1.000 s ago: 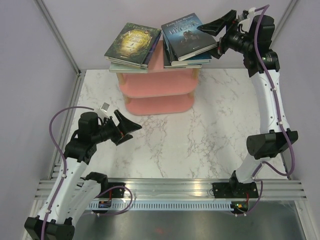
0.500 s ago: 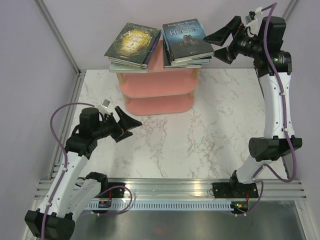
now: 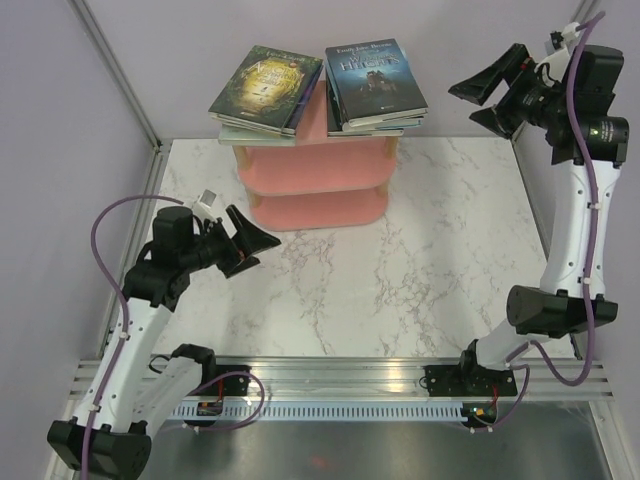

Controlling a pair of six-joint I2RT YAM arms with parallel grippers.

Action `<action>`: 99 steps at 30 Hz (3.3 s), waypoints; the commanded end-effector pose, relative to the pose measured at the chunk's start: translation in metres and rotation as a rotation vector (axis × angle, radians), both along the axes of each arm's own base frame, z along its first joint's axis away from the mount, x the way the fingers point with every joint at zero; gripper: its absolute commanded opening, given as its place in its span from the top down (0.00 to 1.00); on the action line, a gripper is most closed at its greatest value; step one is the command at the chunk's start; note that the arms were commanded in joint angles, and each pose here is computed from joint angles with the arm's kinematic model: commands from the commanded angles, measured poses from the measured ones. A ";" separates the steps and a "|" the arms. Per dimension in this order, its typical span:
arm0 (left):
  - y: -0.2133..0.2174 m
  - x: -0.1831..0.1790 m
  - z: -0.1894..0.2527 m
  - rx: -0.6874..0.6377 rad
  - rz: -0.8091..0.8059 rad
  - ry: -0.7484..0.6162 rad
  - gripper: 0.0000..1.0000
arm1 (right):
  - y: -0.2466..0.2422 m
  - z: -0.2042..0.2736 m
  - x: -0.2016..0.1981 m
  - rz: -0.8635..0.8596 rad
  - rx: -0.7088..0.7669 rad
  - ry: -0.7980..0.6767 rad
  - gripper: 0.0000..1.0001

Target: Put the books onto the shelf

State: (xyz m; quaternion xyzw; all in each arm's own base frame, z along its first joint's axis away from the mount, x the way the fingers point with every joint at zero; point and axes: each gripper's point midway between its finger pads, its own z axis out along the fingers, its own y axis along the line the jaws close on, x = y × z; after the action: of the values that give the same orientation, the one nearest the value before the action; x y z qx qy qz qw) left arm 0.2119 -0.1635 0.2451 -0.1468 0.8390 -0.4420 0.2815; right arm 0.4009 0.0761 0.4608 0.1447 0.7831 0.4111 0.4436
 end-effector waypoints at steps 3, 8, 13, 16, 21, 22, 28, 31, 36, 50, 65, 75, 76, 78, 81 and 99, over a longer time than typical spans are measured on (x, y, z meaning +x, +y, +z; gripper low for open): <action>0.012 0.007 0.051 0.092 0.003 -0.168 0.00 | -0.013 -0.004 -0.042 -0.068 -0.104 -0.014 0.02; 0.098 0.026 0.057 0.475 0.360 -0.343 0.00 | -0.002 -0.017 -0.090 -0.064 -0.069 0.019 0.02; 0.135 0.037 0.039 0.652 0.489 -0.488 0.00 | 0.012 -0.063 -0.131 -0.035 -0.084 0.110 0.02; 0.151 0.044 0.004 0.794 0.486 -0.511 0.00 | 0.015 -0.105 -0.157 -0.046 -0.099 0.185 0.02; 0.162 0.064 -0.071 0.962 0.391 -0.461 0.00 | 0.009 -0.145 -0.193 -0.111 -0.128 0.226 0.02; 0.162 0.069 -0.084 0.968 0.367 -0.445 0.00 | 0.007 -0.145 -0.196 -0.126 -0.145 0.217 0.02; 0.180 0.094 -0.122 1.013 0.420 -0.522 0.00 | -0.001 -0.128 -0.205 -0.173 -0.198 0.107 0.02; 0.185 0.110 -0.118 0.979 0.449 -0.572 0.00 | 0.003 -0.116 -0.207 -0.170 -0.172 0.048 0.02; 0.212 0.123 -0.143 0.956 0.530 -0.504 0.00 | 0.007 -0.117 -0.210 -0.156 -0.151 0.027 0.02; 0.189 0.154 -0.121 0.737 0.486 -0.698 0.00 | 0.003 -0.133 -0.203 -0.201 -0.126 -0.091 0.02; 0.144 0.157 -0.140 0.932 0.392 -0.791 0.00 | 0.001 -0.144 -0.182 -0.197 -0.171 -0.261 0.02; 0.144 0.158 -0.137 0.926 0.398 -0.804 0.00 | 0.018 -0.186 -0.138 -0.064 -0.218 -0.449 0.02; 0.144 0.158 -0.138 0.928 0.396 -0.801 0.00 | 0.013 -0.193 -0.131 -0.083 -0.249 -0.449 0.02; 0.145 0.158 -0.137 0.928 0.396 -0.803 0.00 | 0.002 -0.212 -0.113 -0.108 -0.363 -0.466 0.02; 0.144 0.158 -0.138 0.927 0.394 -0.802 0.00 | 0.004 -0.234 -0.104 -0.109 -0.451 -0.498 0.02; 0.145 0.157 -0.138 0.928 0.394 -0.801 0.00 | -0.068 -0.370 -0.058 -0.360 -0.789 -0.247 0.02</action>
State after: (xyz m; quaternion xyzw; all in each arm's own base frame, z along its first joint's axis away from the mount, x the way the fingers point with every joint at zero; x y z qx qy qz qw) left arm 0.3636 -0.0270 0.0890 0.0094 0.7552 -0.0208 0.6552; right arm 0.3150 0.0199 0.0559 0.0412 0.8342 0.0424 0.5483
